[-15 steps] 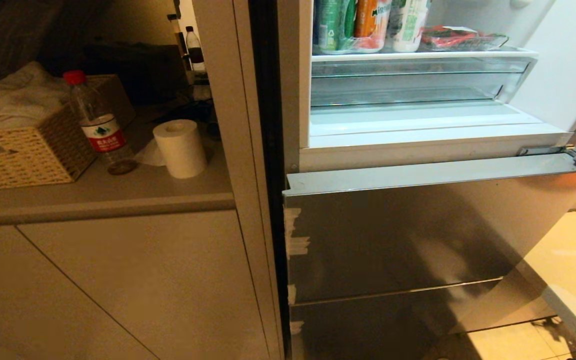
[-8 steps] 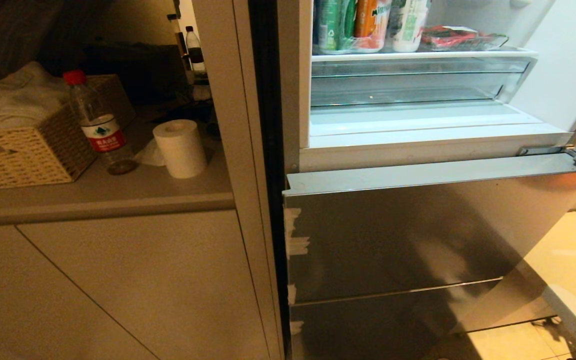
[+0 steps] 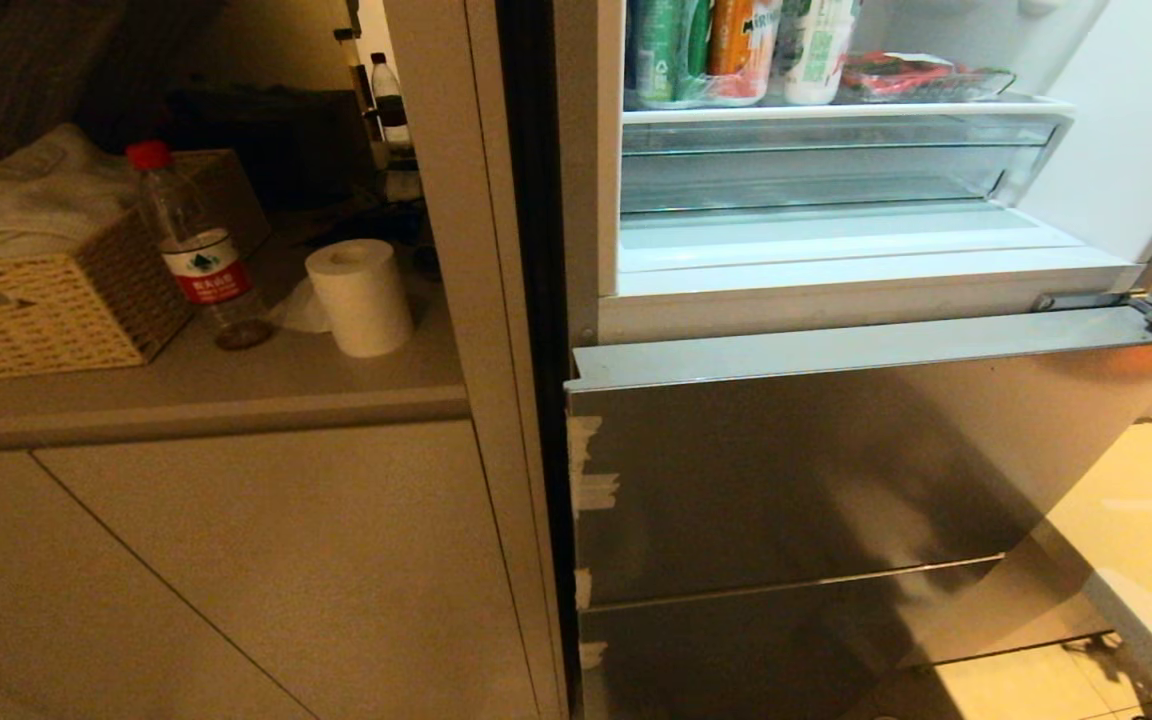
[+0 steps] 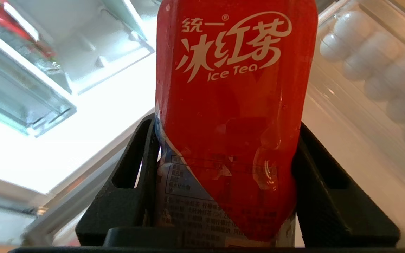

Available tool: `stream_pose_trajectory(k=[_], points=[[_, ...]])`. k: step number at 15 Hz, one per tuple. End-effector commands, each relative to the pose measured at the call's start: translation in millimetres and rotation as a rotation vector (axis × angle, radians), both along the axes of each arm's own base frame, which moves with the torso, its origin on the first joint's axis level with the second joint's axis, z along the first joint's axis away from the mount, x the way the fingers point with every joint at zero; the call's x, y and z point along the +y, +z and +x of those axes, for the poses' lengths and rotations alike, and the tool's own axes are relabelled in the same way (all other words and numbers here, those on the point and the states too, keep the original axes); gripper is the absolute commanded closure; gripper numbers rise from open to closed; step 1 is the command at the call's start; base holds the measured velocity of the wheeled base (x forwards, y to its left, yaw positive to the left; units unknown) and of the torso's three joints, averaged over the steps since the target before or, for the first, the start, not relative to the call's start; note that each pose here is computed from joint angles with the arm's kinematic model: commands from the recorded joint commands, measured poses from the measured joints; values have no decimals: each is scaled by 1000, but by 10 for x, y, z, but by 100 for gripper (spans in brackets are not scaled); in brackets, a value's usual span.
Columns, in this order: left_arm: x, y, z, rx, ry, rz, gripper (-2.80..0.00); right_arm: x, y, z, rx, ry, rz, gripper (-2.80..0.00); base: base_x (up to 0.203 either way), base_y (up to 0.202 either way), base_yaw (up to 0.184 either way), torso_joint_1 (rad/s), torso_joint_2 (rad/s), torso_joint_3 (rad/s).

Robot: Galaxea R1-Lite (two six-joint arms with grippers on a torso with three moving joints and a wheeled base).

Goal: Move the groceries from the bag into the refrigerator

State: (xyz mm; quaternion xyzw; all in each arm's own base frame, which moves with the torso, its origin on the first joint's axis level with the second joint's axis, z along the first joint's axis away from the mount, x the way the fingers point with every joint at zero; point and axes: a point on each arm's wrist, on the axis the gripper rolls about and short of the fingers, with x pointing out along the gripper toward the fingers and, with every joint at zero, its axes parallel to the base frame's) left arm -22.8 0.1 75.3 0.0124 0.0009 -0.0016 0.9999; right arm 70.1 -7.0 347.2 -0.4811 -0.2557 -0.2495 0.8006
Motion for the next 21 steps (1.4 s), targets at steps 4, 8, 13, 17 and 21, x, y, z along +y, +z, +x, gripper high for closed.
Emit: stream_pose_trajectory(k=[4,8,13,17,21], points=[[0,-1,0,1,0,1,0,25,-207,-371,-42,-1,-6,0,0,0,0,0,0,0],[0,0,0,0,0,1,0,38,-352,-572,-67,0,-7,0,0,0,0,0,0,0],[0,0,0,0,0,0,0,45,-444,-668,-77,3,-6,0,0,0,0,0,0,0],[0,0,0,0,0,1,0,47,-450,-675,-78,5,-13,0,0,0,0,0,0,0],[0,0,0,0,0,0,0,52,-453,-673,-75,21,-27,0,0,0,0,0,0,0]])
